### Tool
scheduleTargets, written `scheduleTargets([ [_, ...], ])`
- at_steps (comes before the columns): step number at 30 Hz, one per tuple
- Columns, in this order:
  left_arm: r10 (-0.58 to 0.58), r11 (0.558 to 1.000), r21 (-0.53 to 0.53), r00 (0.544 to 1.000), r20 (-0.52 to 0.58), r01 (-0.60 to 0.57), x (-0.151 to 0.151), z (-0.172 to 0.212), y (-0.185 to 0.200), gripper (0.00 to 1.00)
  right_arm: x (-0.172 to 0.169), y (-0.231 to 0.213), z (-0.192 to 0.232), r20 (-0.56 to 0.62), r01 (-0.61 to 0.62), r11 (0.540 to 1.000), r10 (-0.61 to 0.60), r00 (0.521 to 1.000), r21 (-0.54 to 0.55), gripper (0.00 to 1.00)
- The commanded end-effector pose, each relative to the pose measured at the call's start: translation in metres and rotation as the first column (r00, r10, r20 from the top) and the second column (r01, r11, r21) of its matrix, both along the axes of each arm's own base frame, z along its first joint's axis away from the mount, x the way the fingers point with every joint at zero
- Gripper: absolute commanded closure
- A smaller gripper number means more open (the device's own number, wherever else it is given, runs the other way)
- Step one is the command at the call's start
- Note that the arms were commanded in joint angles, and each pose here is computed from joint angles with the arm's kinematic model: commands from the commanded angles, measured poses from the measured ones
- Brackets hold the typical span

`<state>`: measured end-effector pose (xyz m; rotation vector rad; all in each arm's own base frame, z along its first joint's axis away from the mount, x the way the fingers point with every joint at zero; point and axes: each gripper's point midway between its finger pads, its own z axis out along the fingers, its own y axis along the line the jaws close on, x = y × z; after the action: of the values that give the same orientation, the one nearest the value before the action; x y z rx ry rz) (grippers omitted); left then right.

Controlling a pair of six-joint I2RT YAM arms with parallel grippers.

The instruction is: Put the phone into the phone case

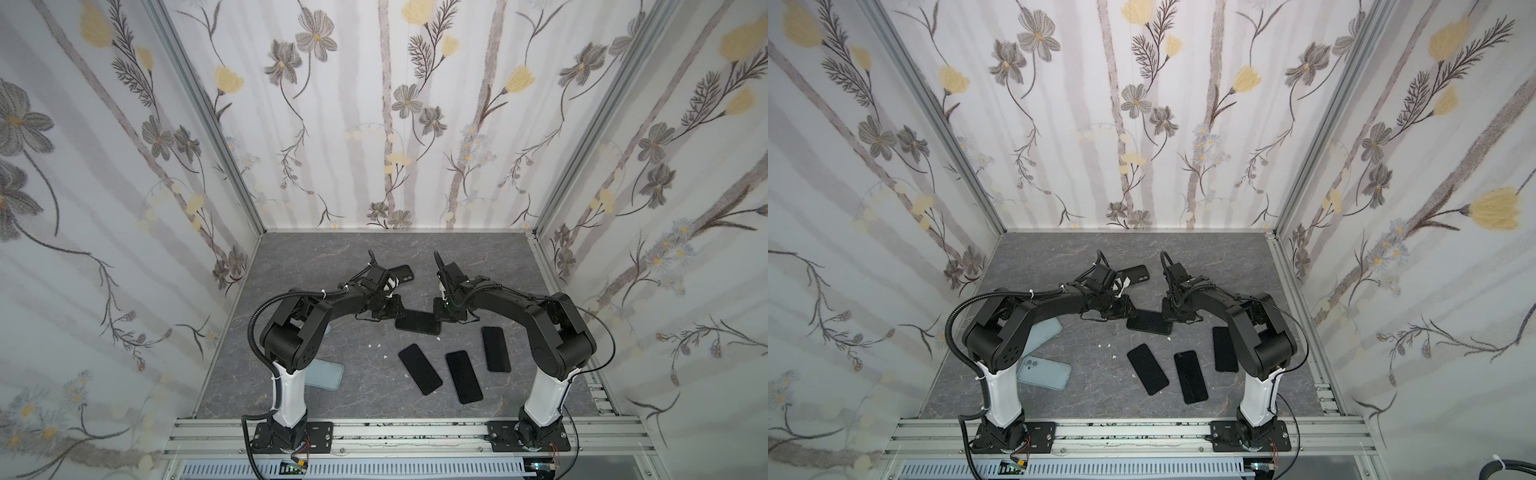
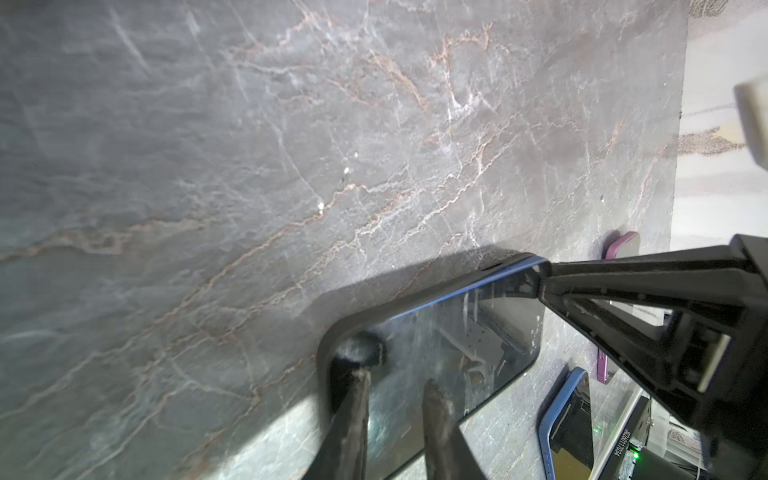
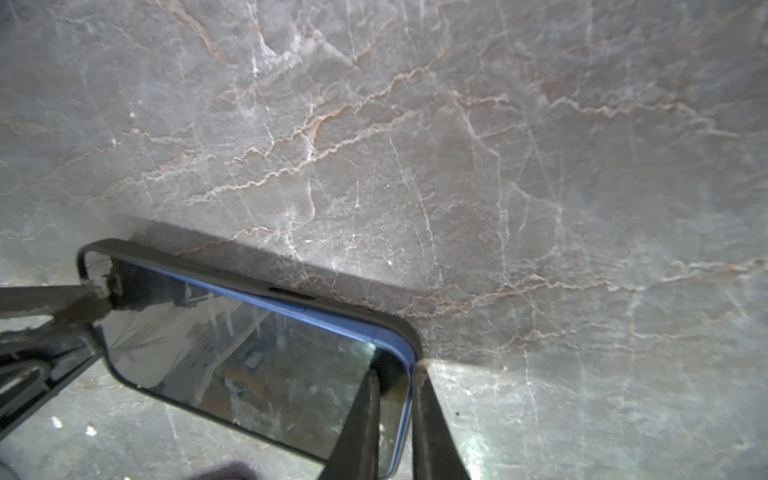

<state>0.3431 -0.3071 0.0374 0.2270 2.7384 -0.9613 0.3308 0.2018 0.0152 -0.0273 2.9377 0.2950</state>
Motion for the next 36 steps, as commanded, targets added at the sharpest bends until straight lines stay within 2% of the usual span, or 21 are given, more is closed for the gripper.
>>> scheduleTargets([
  [1,0.012,1.0,0.012,1.0,-0.003,-0.012,0.002,0.0,0.002,0.74,-0.025,-0.027,-0.033,-0.096,-0.022,0.985,0.005,0.995,-0.17,0.87],
  [16,0.021,0.999,0.031,1.0,0.005,-0.021,0.003,-0.001,0.004,0.76,-0.042,-0.034,-0.053,-0.14,-0.079,0.954,0.04,0.989,-0.288,0.87],
  [22,0.025,0.999,0.039,1.0,0.015,-0.026,0.004,0.0,0.006,0.76,-0.04,-0.03,-0.05,-0.13,-0.085,0.952,0.048,0.99,-0.295,0.87],
  [29,0.023,0.999,0.033,0.999,0.033,-0.024,0.007,0.007,0.005,0.76,-0.017,-0.009,-0.018,-0.062,-0.096,0.957,0.082,0.995,-0.272,0.87],
  [36,0.036,0.999,0.031,0.992,0.118,-0.04,0.021,0.035,0.015,0.75,0.022,0.02,0.056,0.124,-0.098,0.979,0.121,0.985,-0.18,0.84],
])
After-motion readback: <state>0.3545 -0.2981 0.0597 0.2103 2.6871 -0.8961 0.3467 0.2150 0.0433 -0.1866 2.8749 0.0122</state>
